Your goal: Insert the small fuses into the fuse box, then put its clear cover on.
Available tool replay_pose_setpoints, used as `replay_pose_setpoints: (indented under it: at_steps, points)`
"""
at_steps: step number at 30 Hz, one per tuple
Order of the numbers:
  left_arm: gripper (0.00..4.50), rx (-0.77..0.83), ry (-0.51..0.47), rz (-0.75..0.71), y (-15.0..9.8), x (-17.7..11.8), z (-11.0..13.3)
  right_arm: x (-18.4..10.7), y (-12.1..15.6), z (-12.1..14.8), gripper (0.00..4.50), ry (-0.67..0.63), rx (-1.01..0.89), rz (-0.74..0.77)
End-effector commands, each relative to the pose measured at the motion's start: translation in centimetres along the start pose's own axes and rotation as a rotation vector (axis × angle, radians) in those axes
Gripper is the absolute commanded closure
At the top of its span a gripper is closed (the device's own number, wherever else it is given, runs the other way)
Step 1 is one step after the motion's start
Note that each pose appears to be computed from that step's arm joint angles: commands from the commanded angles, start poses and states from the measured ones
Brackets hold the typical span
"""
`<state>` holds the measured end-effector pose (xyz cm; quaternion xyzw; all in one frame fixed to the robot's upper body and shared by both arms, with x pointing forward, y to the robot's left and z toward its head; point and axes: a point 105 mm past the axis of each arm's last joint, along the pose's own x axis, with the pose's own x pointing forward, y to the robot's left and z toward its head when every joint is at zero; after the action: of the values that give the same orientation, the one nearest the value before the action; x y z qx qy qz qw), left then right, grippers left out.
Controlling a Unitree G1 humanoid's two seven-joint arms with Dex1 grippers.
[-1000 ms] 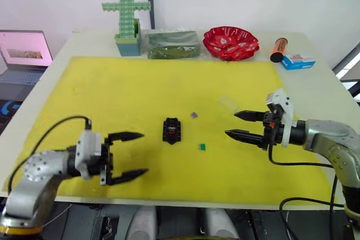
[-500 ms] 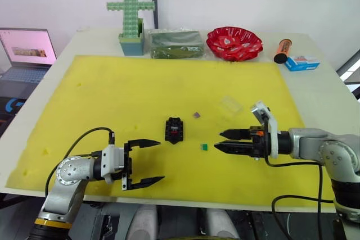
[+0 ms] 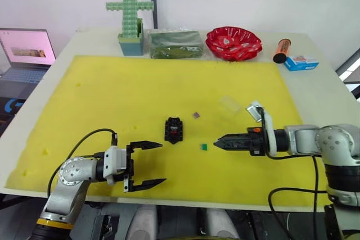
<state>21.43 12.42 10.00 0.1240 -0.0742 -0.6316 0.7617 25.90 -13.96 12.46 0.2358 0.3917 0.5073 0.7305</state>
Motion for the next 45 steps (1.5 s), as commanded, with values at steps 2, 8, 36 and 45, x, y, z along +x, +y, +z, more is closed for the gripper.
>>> replay_pose_setpoints:
  at_steps: [2,8,36,45]
  points:
    - [0.00,0.023,-0.023,-0.001,0.1,0.2,0.5,0.5,-0.2,-0.4,0.04,0.039,0.047,0.005]
    - [0.00,0.017,-0.023,-0.001,-0.2,0.2,0.4,1.1,-0.7,-0.6,0.04,0.045,0.127,0.017]
    - [0.00,0.020,-0.022,-0.017,-0.7,-0.1,-0.3,3.8,-1.1,-1.3,0.04,-0.009,0.195,0.027]
    - [0.00,0.006,-0.022,0.002,-0.5,0.0,-0.4,4.0,-2.7,-2.1,2.72,-0.008,0.209,-0.090]
